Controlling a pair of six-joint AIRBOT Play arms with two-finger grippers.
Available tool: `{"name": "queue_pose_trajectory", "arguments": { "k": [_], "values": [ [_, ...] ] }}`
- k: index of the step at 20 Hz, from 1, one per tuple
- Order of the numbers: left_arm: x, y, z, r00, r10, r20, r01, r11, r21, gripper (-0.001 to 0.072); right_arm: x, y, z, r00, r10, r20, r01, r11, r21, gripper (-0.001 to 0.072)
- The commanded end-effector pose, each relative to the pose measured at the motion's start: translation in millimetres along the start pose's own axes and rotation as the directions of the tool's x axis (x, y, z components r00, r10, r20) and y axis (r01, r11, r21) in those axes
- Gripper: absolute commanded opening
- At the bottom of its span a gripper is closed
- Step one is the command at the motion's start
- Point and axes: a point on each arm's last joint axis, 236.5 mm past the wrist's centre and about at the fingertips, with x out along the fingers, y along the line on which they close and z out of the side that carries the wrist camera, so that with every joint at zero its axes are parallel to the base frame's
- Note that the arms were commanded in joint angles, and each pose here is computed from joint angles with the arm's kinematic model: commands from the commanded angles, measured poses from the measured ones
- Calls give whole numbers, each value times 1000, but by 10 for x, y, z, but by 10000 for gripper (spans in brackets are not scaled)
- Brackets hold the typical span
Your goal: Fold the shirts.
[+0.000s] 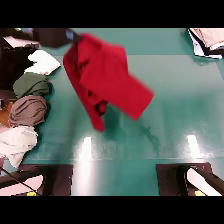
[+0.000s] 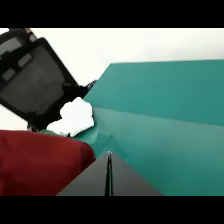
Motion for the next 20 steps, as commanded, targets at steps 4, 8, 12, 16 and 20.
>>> {"name": "queue_pose_trajectory", "arguments": {
  "k": [4,8,12,16,20],
  "values": [
    [644,776,-1493,970,-9,-243,-81,932,-354,549,-10,86,-155,997,33,-68,-30,999,33,14],
    [269,955,-1621,938,33,-345,-175,904,-390,659,-10,86,-156,997,32,-68,-30,999,32,14],
    [-292,1270,-2106,894,122,-432,-335,821,-462,659,-15,17,-270,993,2,-116,0,1000,18,14],
    [-592,1416,-3015,841,128,-526,-462,675,-575,659,-42,-126,-429,981,-57,-183,57,998,-3,14],
    [-844,1389,-3462,829,115,-548,-522,512,-682,658,-40,-129,-425,982,-57,-181,58,998,-3,15]
  ]
}}
